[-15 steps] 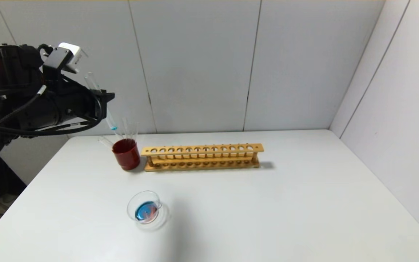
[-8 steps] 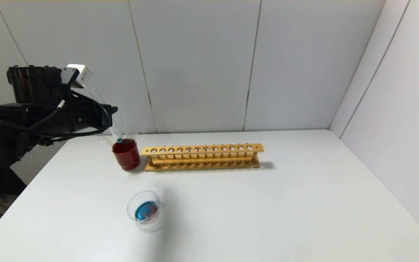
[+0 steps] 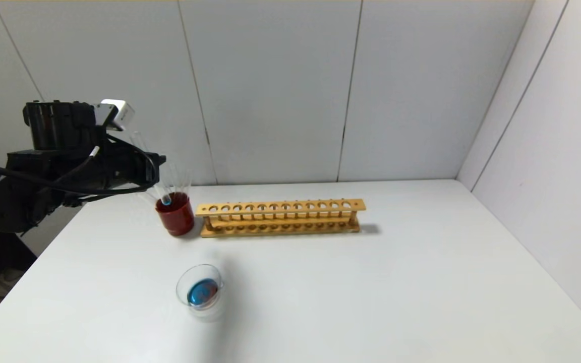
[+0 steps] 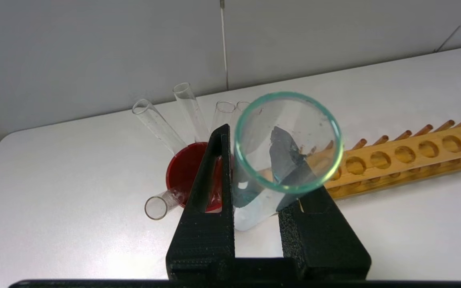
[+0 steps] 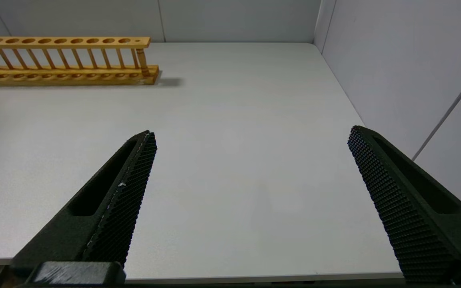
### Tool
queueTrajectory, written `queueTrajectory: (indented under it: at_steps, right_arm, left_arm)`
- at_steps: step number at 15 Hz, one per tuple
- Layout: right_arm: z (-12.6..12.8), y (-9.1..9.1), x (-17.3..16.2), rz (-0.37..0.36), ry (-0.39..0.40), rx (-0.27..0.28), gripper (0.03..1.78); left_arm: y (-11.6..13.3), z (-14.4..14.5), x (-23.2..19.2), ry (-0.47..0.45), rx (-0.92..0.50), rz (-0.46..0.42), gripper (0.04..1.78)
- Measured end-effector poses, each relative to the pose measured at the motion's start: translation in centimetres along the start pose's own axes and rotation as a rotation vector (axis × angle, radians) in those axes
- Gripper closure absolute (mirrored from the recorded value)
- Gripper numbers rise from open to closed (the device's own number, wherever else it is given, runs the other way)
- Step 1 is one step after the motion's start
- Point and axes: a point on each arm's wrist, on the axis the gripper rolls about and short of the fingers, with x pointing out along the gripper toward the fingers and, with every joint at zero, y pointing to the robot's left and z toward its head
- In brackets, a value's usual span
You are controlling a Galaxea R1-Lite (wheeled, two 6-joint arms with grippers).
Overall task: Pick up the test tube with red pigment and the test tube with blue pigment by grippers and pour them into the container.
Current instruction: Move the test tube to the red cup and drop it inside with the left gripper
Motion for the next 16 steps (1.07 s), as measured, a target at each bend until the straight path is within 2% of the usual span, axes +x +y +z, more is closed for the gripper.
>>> queueTrajectory:
  at_steps: [4,10,16]
  right_arm:
    - [0.0,0.0,0.0,0.0,0.0,0.0,0.06]
    - [0.0,0.0,0.0,0.0,0.0,0.0,0.06]
    - [0.0,0.0,0.0,0.0,0.0,0.0,0.06]
  left_arm:
    - [0.6,-0.3,1.6,-0.08,0.011,0.013,1.47]
    - [3.7,-2.7,3.7,-0.048,-0.011,0.082,1.47]
    - [4.1,-4.4,5.3,-0.039,-0.016,0.084,1.47]
